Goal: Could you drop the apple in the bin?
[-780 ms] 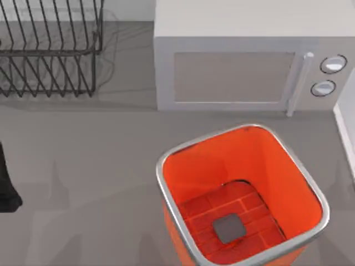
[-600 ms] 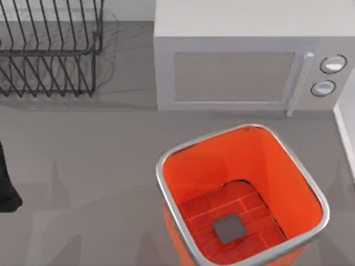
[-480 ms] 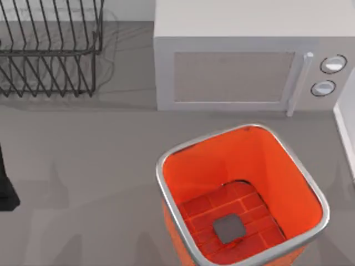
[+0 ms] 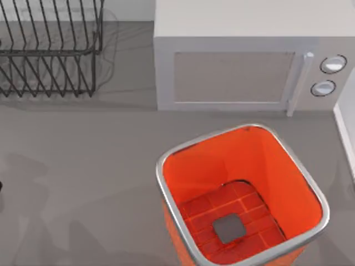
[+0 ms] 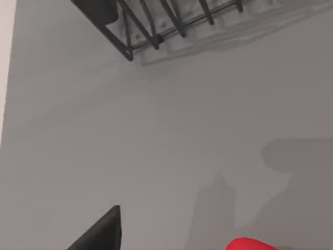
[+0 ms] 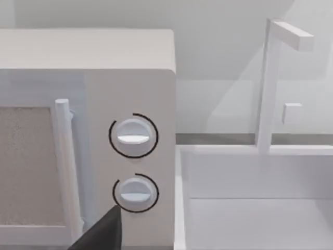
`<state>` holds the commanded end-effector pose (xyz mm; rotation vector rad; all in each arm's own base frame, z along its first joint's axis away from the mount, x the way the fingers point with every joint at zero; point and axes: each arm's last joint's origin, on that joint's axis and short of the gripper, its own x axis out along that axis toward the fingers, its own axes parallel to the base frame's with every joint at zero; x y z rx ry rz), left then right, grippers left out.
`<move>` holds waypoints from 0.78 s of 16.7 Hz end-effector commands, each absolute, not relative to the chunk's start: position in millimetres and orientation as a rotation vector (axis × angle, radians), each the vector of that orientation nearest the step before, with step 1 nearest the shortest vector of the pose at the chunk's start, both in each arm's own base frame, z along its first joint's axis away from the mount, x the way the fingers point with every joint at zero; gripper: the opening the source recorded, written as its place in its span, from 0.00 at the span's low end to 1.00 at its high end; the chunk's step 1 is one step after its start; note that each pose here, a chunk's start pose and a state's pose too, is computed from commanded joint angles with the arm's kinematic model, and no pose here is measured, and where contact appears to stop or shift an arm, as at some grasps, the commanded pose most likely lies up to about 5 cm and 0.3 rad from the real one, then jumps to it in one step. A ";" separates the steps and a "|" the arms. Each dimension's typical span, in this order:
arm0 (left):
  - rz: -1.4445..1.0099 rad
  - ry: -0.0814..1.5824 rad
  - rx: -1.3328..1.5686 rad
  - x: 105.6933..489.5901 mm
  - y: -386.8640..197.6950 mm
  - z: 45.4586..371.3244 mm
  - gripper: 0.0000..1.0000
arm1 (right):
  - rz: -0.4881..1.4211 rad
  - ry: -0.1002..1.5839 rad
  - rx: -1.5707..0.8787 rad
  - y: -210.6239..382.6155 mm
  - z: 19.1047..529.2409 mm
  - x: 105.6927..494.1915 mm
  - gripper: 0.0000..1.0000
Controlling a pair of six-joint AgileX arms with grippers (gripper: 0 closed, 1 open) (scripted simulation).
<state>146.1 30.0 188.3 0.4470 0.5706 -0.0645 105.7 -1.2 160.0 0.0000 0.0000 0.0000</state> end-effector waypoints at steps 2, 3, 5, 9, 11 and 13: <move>-0.136 0.711 0.499 161.1 42.3 187.3 1.00 | 0.000 0.000 0.000 -1.2 160.0 105.7 1.00; -0.176 0.765 0.521 167.9 48.6 186.8 1.00 | 0.000 0.000 0.000 -1.2 160.0 105.7 1.00; -0.269 0.868 0.541 181.9 61.6 181.3 1.00 | 0.000 0.000 0.000 -1.2 160.0 105.7 1.00; -0.425 1.015 0.505 199.5 83.6 162.5 1.00 | 0.000 0.000 0.000 -1.2 160.0 105.7 1.00; -0.465 1.046 0.490 202.3 91.2 158.1 1.00 | 0.000 0.000 0.000 -1.2 160.0 105.7 1.00; -0.476 1.054 0.484 202.9 93.8 157.2 1.00 | 0.000 0.000 0.000 -1.2 160.0 105.7 1.00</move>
